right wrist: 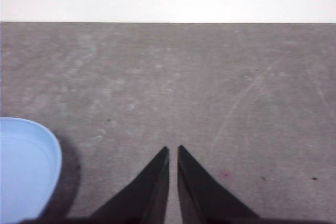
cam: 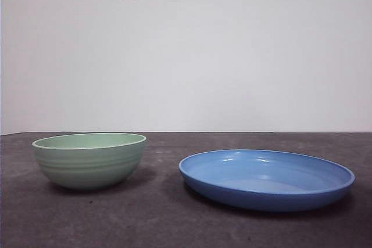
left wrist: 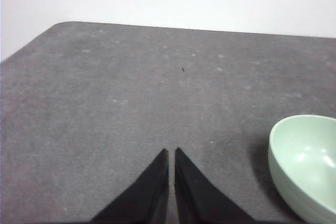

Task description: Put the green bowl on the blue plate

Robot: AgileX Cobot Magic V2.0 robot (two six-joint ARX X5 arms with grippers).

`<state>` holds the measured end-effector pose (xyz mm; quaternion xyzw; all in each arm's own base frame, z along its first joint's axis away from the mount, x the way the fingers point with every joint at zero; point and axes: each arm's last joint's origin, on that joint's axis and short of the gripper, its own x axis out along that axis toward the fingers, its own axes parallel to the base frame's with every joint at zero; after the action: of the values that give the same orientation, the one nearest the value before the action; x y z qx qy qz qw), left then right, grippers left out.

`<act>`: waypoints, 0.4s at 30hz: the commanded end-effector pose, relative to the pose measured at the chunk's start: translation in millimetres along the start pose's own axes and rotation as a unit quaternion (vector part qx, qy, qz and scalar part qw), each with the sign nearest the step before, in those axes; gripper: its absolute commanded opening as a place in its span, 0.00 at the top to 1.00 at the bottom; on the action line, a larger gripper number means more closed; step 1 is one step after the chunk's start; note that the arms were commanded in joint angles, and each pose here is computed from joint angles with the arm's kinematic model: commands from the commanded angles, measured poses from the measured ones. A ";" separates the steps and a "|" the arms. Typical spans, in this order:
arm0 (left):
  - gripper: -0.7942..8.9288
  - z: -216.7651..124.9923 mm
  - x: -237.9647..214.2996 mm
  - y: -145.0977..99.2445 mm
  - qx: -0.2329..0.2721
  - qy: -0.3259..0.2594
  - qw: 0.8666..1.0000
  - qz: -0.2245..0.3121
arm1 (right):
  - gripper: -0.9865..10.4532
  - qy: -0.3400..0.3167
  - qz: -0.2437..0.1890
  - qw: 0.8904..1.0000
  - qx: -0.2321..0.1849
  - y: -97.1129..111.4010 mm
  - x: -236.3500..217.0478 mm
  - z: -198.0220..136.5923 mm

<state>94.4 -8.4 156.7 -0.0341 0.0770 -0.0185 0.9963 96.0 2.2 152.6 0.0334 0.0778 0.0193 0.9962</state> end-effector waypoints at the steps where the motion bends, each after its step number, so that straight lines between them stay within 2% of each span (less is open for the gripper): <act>1: 0.90 -3.5 0.5 -0.5 -0.028 0.011 0.999 -0.011 | 0.89 -0.015 0.019 0.999 0.044 1.1 0.0 2.6; 7: 0.90 24.6 -8.3 -3.8 -0.072 -0.022 0.997 -0.032 | 0.90 -0.050 0.044 0.994 0.087 4.1 -7.4 24.6; 12: 0.90 57.4 -18.2 -7.3 -0.108 -0.030 0.992 -0.054 | 0.91 -0.079 0.060 0.983 0.155 6.7 -20.6 52.7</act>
<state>86.1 -10.6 208.9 -0.1244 0.0486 -0.0562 0.9895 85.8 4.3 202.5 0.1524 0.0023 0.0606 0.9865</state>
